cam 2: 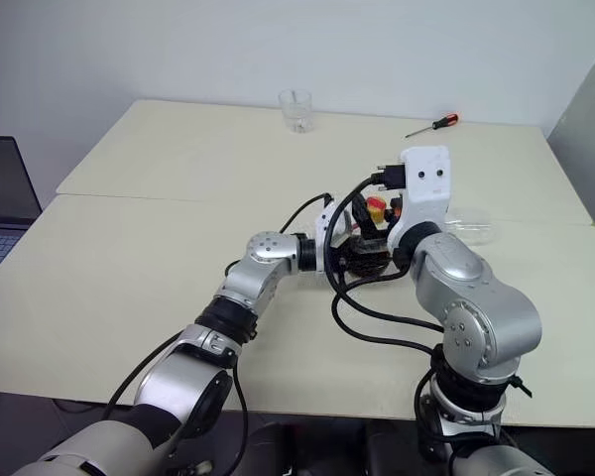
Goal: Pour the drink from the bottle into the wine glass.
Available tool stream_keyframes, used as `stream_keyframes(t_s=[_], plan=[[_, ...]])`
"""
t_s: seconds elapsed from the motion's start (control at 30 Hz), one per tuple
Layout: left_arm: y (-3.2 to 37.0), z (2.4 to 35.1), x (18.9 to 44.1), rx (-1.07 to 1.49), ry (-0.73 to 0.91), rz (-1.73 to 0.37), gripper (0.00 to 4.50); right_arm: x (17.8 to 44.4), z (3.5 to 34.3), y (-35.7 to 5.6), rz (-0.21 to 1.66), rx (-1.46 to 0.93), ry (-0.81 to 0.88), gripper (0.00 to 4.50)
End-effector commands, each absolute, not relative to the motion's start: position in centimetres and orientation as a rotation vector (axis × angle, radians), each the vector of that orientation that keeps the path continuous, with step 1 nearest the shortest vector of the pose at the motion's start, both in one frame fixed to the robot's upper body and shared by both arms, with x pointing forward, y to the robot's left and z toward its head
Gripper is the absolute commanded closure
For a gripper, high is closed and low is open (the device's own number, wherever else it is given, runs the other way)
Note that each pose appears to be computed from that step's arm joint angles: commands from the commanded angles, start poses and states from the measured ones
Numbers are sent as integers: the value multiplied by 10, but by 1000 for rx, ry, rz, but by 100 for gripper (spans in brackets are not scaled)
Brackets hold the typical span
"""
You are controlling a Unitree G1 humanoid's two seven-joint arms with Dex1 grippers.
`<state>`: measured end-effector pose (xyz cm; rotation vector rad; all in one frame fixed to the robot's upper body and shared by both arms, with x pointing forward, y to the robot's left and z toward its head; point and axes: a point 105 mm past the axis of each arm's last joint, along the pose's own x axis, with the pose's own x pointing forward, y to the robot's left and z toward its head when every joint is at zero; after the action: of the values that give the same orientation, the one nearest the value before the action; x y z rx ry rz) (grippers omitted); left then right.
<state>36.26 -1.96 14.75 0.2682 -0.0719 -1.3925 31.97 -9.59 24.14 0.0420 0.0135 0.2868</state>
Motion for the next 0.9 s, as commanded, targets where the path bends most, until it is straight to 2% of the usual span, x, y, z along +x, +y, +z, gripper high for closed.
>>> stream_keyframes(t_s=[0.03, 0.43, 0.77, 0.9], plan=[[-23, 170, 360, 274, -166, -1407, 347, 315, 257, -114, 237, 48, -71, 0], [-22, 169, 359, 281, -166, -1411, 347, 294, 267, -94, 443, 128, -130, 0], [-22, 170, 359, 284, -167, -1413, 347, 285, 270, -85, 524, 132, -138, 0], [-23, 170, 359, 283, -169, -1411, 347, 298, 272, -80, 463, 97, -108, 0]])
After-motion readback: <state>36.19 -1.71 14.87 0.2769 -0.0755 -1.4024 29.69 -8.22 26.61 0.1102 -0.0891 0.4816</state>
